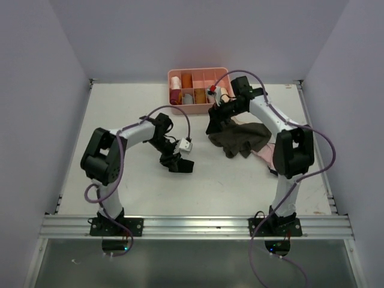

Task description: Roll the underwear

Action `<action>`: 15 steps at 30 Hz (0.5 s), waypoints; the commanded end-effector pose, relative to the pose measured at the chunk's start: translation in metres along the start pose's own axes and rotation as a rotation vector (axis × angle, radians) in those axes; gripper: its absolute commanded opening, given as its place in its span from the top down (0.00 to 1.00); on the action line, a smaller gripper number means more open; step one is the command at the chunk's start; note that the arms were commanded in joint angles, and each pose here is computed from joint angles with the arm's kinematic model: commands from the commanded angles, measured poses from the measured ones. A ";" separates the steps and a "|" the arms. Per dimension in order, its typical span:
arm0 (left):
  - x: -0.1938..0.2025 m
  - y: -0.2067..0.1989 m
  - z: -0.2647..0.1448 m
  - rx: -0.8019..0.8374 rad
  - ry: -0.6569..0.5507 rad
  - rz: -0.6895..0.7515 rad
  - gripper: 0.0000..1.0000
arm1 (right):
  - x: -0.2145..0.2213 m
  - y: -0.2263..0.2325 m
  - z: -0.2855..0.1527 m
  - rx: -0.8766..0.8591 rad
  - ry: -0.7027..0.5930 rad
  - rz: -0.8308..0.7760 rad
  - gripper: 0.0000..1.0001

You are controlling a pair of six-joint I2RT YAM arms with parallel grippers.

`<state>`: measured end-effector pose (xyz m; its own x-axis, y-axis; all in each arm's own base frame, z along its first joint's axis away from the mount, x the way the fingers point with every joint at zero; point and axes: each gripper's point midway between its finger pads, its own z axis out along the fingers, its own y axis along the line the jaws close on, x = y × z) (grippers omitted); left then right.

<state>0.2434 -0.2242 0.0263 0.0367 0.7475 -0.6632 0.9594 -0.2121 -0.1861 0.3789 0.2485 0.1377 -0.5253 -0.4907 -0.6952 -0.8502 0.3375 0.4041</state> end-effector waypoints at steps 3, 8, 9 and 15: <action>0.043 -0.059 0.007 0.393 0.065 -0.384 1.00 | -0.010 0.026 -0.030 0.087 -0.014 -0.294 0.26; 0.047 -0.055 0.013 0.424 0.047 -0.463 1.00 | 0.012 0.054 -0.019 0.120 0.065 -0.479 0.30; 0.049 -0.056 0.015 0.432 0.048 -0.475 1.00 | 0.016 0.057 -0.015 0.145 0.090 -0.521 0.31; 0.063 -0.047 0.028 0.427 0.057 -0.534 1.00 | 0.028 0.094 0.030 0.159 0.135 -0.688 0.34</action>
<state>0.2033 -0.2215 0.0331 -0.5082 0.6978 -0.5048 0.6407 -0.0853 -0.7630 0.2643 0.2777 0.1205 -0.0118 -0.7434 -0.6688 -0.9995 0.0276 -0.0131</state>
